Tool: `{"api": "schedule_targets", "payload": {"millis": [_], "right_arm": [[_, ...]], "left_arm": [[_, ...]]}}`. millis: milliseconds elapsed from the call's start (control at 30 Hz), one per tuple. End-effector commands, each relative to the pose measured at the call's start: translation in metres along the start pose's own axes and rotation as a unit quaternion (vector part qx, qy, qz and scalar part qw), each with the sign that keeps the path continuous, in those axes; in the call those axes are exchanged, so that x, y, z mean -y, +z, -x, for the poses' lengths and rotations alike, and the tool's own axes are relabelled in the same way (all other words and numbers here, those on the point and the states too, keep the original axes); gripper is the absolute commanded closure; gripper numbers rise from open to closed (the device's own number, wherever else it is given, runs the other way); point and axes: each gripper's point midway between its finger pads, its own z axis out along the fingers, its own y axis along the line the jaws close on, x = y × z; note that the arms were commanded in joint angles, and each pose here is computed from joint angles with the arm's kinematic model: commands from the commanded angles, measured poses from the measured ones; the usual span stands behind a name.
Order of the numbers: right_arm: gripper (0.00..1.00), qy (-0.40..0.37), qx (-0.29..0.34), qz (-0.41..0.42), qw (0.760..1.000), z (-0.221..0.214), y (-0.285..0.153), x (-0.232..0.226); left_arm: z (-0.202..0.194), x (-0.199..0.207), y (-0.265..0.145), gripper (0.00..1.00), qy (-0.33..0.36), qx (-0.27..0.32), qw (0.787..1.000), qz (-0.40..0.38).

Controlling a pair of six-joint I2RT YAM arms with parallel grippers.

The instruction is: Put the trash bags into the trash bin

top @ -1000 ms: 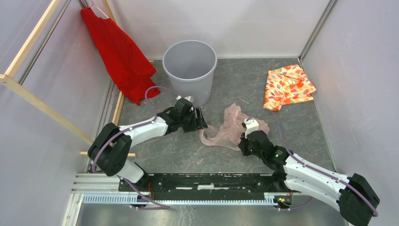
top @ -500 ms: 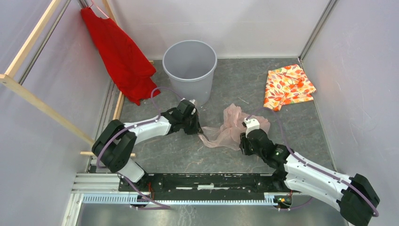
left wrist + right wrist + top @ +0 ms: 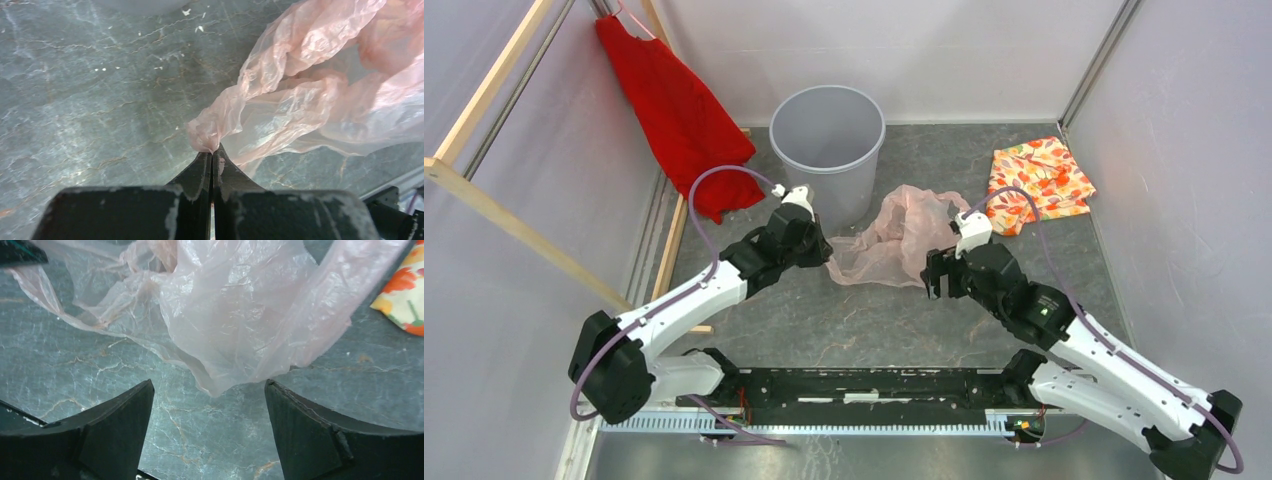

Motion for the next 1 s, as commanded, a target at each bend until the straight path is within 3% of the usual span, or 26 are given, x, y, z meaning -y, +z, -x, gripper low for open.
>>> {"api": "schedule_targets", "payload": {"millis": [0,67,200,400,567,733,967], "right_arm": [[0.07,-0.002,0.021,-0.039,0.999,0.027,-0.019,0.013],[0.02,0.000,0.029,-0.070,0.997,0.038,-0.023,0.022],[0.02,-0.005,0.029,-0.127,0.991,0.054,-0.018,0.039],[0.02,0.051,0.060,-0.110,0.991,0.077,0.000,0.063],[0.03,0.074,0.098,-0.019,0.992,0.087,0.018,0.052],[0.09,0.064,0.086,0.062,0.992,0.067,0.020,0.025],[0.11,0.035,0.052,0.050,0.997,0.026,0.015,0.034]], "left_arm": [[0.010,-0.012,-0.011,0.98,0.037,0.020,0.999,0.029],[0.009,-0.016,-0.014,0.98,0.039,0.018,0.998,0.034],[0.010,-0.029,-0.021,0.98,0.042,0.023,0.997,0.065],[0.006,-0.054,-0.029,0.98,0.039,0.011,0.993,0.109],[0.005,-0.067,-0.036,0.98,0.024,0.003,0.993,0.112],[0.009,-0.073,-0.040,0.98,0.017,-0.001,0.994,0.108],[0.011,-0.073,-0.039,0.98,0.015,-0.009,0.994,0.106]]}}
